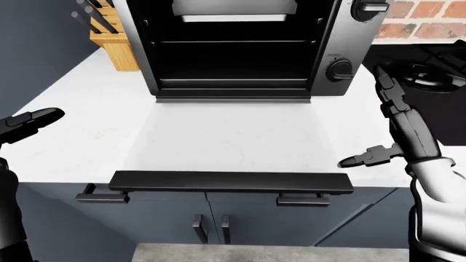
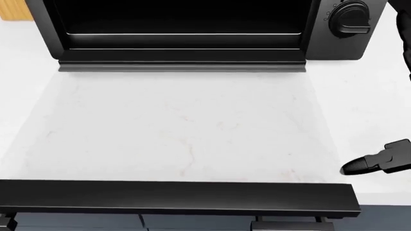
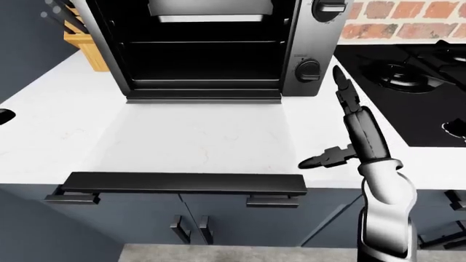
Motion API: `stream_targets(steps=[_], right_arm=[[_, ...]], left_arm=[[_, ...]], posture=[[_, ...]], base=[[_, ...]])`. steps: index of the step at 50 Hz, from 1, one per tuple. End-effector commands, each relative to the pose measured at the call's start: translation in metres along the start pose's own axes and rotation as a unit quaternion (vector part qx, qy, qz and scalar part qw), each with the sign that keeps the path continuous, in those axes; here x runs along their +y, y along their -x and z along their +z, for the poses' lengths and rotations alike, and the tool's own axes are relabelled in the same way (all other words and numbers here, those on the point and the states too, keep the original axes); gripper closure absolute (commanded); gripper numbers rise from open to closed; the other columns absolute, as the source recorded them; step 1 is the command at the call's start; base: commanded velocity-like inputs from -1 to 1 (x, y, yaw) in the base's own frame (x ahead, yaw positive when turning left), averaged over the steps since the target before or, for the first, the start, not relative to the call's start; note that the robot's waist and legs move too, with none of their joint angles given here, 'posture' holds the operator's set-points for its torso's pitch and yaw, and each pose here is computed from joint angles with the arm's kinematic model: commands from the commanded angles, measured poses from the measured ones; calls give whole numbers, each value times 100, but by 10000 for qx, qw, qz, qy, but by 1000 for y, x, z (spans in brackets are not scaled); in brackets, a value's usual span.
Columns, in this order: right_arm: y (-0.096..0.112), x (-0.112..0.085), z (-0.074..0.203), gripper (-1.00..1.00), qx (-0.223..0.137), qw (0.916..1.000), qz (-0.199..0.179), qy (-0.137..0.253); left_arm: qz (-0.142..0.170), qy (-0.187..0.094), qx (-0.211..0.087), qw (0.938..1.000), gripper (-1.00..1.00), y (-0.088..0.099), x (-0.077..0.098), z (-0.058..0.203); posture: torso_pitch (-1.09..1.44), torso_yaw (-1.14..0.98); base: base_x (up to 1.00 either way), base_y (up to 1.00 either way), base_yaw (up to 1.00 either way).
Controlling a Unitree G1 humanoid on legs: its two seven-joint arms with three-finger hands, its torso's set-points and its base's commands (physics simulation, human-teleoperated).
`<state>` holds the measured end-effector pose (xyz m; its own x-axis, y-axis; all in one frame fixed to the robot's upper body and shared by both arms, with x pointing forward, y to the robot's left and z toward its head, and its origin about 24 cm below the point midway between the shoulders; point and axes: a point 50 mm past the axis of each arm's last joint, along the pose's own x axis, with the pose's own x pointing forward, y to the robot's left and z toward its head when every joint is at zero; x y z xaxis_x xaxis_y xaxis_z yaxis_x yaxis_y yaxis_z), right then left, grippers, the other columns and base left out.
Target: Close the toaster oven door.
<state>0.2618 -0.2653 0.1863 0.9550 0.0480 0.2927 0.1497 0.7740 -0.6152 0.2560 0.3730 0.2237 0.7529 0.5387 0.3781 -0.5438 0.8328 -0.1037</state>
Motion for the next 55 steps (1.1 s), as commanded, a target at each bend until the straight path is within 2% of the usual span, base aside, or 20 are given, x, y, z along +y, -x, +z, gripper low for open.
stream_targets(steps=[1,13,24,31,36,37,40,55], right_arm=[[-2,-9,14,-100,-354,9991,-196,161],[4,10,6,-100,-171,9996,35,-216],[11,28,-4,-100,-56,9990,232,-383],[9,25,3,-100,-90,9979,155,-623],[8,20,14,-100,11,9906,45,-1369],[8,19,15,-100,-3,9907,34,-1361],[7,17,18,-100,51,9856,-31,-1691],[5,9,35,-100,-118,9778,-428,-2046]], left_arm=[[-30,4,-498,9988,-100,-3,-1,22],[-19,12,-506,9987,-100,-3,0,24],[-24,4,-500,9987,-100,-3,0,23],[-14,7,-507,9987,-100,-3,1,24],[3,11,-512,9987,-100,-4,1,24],[4,11,-511,9987,-100,-4,1,25],[11,15,-516,9987,-100,-4,2,25],[21,26,-528,9986,-100,-3,3,27]], posture=[[0,0],[0,0],[0,0],[0,0],[0,0],[0,0],[0,0],[0,0]], base=[[0,0,0],[0,0,0],[0,0,0],[0,0,0],[0,0,0],[0,0,0],[0,0,0],[0,0,0]])
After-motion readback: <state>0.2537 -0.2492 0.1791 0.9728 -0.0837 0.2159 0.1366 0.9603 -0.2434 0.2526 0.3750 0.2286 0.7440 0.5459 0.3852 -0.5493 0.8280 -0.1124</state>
